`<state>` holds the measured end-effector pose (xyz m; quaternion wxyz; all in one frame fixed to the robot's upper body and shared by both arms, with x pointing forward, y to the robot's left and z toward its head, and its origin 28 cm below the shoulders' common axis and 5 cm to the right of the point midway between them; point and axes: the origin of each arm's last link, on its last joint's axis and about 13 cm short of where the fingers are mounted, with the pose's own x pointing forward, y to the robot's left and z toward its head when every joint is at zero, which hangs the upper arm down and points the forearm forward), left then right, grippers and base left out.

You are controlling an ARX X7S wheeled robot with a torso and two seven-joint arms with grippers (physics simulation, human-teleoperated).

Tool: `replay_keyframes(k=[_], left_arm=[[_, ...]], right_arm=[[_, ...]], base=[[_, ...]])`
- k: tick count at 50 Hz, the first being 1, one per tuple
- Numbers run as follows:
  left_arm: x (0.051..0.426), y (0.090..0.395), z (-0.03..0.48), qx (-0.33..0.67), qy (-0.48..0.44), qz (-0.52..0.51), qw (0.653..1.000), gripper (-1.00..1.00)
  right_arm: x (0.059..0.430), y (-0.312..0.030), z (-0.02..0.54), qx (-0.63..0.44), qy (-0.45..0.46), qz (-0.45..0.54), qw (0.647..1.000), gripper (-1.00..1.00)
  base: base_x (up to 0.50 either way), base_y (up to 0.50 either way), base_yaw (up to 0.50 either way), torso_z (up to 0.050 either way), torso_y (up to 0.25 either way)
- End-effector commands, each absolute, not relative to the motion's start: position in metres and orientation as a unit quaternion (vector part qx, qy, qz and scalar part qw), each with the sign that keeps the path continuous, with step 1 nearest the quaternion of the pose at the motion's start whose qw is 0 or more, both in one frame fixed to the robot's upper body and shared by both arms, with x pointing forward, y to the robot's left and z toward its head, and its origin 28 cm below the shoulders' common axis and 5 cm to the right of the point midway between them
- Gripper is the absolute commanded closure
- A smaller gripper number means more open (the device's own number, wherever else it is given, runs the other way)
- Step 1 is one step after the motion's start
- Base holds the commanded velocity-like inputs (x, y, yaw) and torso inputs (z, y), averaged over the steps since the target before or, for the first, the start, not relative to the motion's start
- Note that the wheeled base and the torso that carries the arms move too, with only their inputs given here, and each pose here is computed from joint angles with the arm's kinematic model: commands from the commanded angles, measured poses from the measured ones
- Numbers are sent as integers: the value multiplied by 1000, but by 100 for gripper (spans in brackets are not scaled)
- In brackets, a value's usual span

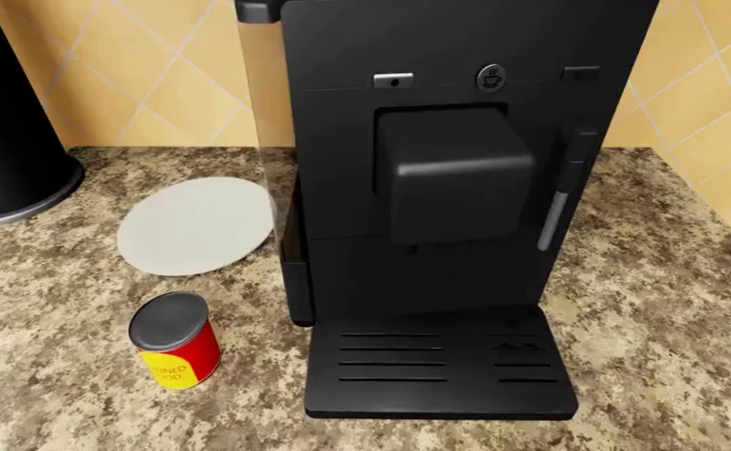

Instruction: Pick the cans from the counter and place them in their designated side in the cabinet.

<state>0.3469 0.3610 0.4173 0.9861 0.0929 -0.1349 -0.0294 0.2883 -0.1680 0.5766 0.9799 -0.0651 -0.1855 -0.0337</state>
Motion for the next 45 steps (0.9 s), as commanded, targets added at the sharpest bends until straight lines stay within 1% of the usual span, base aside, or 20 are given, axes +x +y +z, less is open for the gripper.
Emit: replay_keyframes(k=[1, 2, 33, 45], left_arm=[[357, 359, 419, 84, -101, -3, 991, -100], [357, 359, 419, 84, -101, -2, 991, -100], [354, 360, 424, 81, -107, -4, 991, -100], [354, 361, 423, 79, -109, -4, 991, -100]], right_arm=[[286, -167, 579, -69, -191, -31, 979, 100], [286, -167, 579, -69, -191, -31, 979, -100], [286, -167, 579, -69, -191, -31, 979, -100], [286, -167, 579, -69, -191, -31, 979, -100]], base=[[25, 4, -14, 12, 0], [25, 4, -14, 12, 0], [-4, 0, 0, 10, 0], [-389, -3, 0, 0, 0]])
